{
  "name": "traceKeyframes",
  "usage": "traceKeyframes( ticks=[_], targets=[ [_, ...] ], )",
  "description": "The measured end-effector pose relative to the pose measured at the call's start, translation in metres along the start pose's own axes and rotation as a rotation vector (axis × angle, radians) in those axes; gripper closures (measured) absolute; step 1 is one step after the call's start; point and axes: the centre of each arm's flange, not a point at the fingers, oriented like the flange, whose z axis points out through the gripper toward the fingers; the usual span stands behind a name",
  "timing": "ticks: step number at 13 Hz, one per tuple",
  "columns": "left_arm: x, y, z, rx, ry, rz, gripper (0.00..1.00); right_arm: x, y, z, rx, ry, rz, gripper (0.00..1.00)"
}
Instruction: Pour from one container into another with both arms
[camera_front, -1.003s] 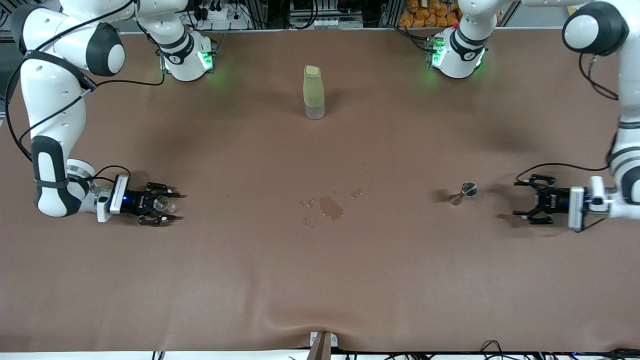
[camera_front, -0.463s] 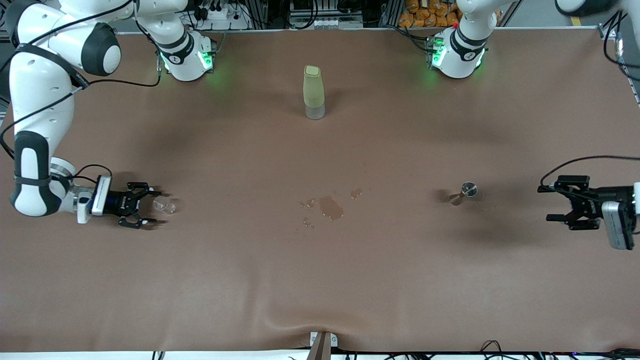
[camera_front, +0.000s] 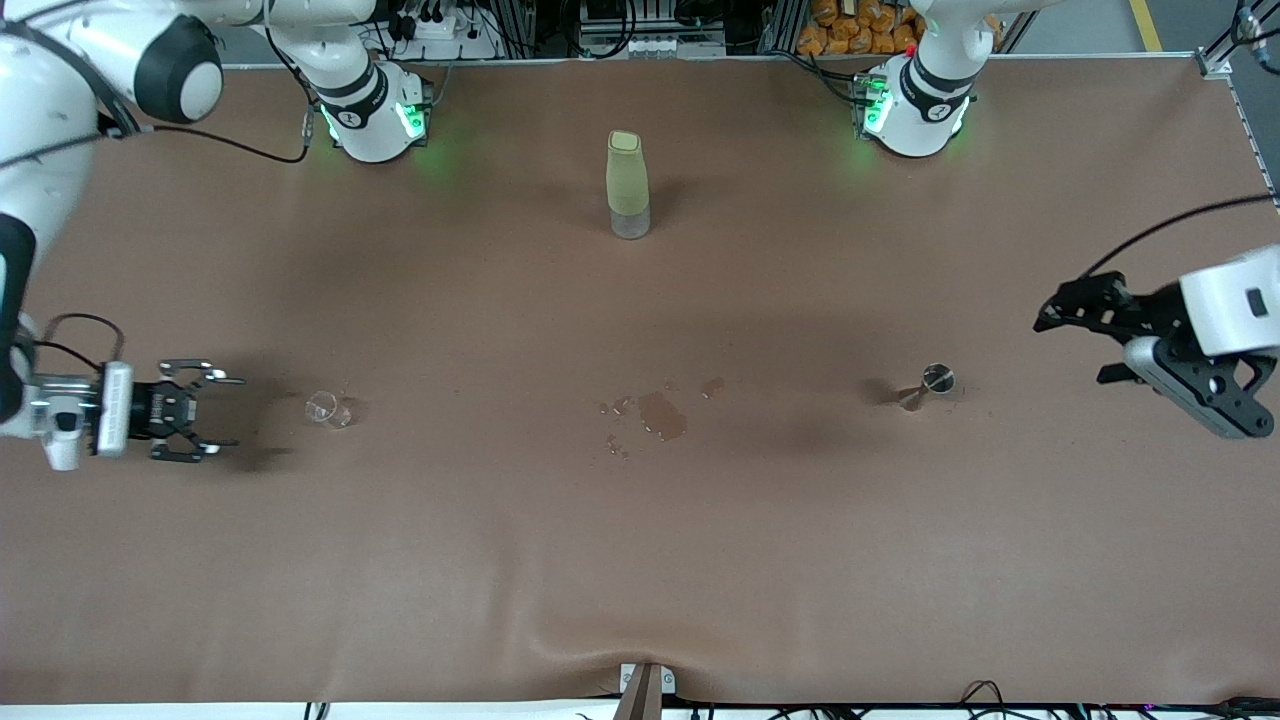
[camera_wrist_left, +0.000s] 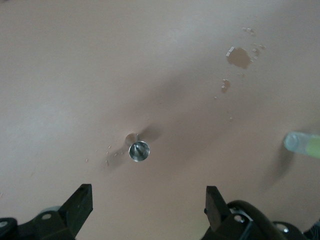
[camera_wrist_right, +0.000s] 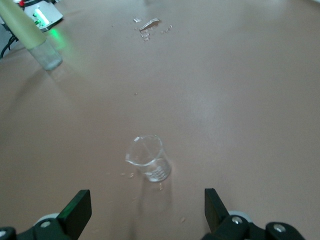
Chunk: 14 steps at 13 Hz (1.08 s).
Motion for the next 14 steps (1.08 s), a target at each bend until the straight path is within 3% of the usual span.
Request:
traceKeyframes(
  ticks=[2, 5, 10, 14],
  targets=[
    [-0.001, 0.021, -0.015, 0.035, 0.012, -0.071, 0.00, 0.049, -0.018, -0.037, -0.003, -0.121, 0.183, 0.00],
    [-0.008, 0.028, -0.027, 0.090, 0.014, -0.136, 0.00, 0.130, -0.052, -0.074, -0.066, -0.267, 0.428, 0.00],
    [-0.015, 0.052, -0.044, 0.133, 0.032, -0.190, 0.00, 0.212, -0.096, -0.093, -0.182, -0.404, 0.676, 0.00],
    [-0.031, 0.033, -0.057, 0.150, 0.052, -0.243, 0.00, 0.279, -0.136, -0.098, -0.305, -0.495, 0.820, 0.00]
  ],
)
